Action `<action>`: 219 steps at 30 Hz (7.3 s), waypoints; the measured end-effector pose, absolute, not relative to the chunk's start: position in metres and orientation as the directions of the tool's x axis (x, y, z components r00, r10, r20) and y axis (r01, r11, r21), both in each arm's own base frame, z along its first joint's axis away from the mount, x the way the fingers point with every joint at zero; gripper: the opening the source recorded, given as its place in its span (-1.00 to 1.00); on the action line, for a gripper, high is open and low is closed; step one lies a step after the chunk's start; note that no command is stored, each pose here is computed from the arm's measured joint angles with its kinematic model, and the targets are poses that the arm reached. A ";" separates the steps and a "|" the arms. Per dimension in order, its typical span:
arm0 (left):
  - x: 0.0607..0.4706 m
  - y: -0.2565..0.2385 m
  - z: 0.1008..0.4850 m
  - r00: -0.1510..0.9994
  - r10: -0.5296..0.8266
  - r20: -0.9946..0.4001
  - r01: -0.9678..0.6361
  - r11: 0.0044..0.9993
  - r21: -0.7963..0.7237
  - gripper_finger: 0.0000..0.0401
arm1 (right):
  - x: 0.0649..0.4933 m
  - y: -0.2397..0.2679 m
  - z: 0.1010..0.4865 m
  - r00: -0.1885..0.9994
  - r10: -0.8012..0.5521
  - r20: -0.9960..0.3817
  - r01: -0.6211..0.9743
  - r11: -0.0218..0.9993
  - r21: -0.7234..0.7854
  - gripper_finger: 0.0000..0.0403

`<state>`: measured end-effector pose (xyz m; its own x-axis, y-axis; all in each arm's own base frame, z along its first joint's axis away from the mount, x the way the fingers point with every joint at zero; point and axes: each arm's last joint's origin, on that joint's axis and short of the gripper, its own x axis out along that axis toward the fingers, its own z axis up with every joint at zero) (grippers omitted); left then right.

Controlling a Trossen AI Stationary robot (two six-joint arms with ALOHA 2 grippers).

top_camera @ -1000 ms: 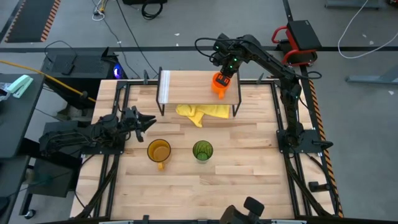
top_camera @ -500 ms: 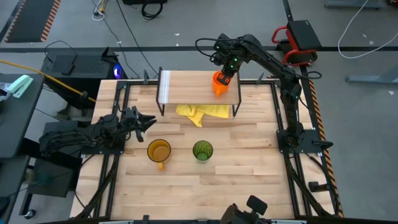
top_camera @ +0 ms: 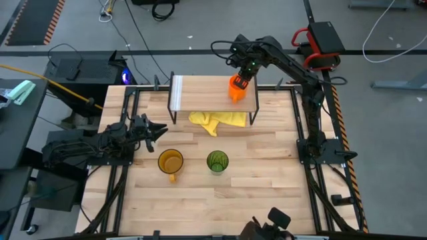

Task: Stack small to large cups/mugs on shelf
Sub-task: Put the orange mug on the shelf, then put the yellow mug on the shelf

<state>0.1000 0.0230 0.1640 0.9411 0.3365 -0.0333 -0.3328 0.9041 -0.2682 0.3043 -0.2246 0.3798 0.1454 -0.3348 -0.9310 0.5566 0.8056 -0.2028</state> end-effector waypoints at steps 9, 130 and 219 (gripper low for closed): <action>0.100 0.023 0.164 0.941 0.336 -0.034 -0.333 0.904 -0.268 -0.43 | 0.286 -0.205 0.411 0.218 -0.383 -0.898 0.589 0.785 -0.192 -0.53; 0.100 0.023 0.162 0.941 0.333 -0.055 -0.334 0.897 -0.290 -0.45 | 0.366 -0.121 0.350 0.056 -0.402 -0.914 0.393 0.851 -0.349 -1.00; 0.100 0.022 0.165 0.953 0.301 -0.023 -0.286 0.877 -0.387 -0.48 | 0.176 0.161 0.199 0.938 -0.163 -0.305 0.212 0.968 0.135 -0.93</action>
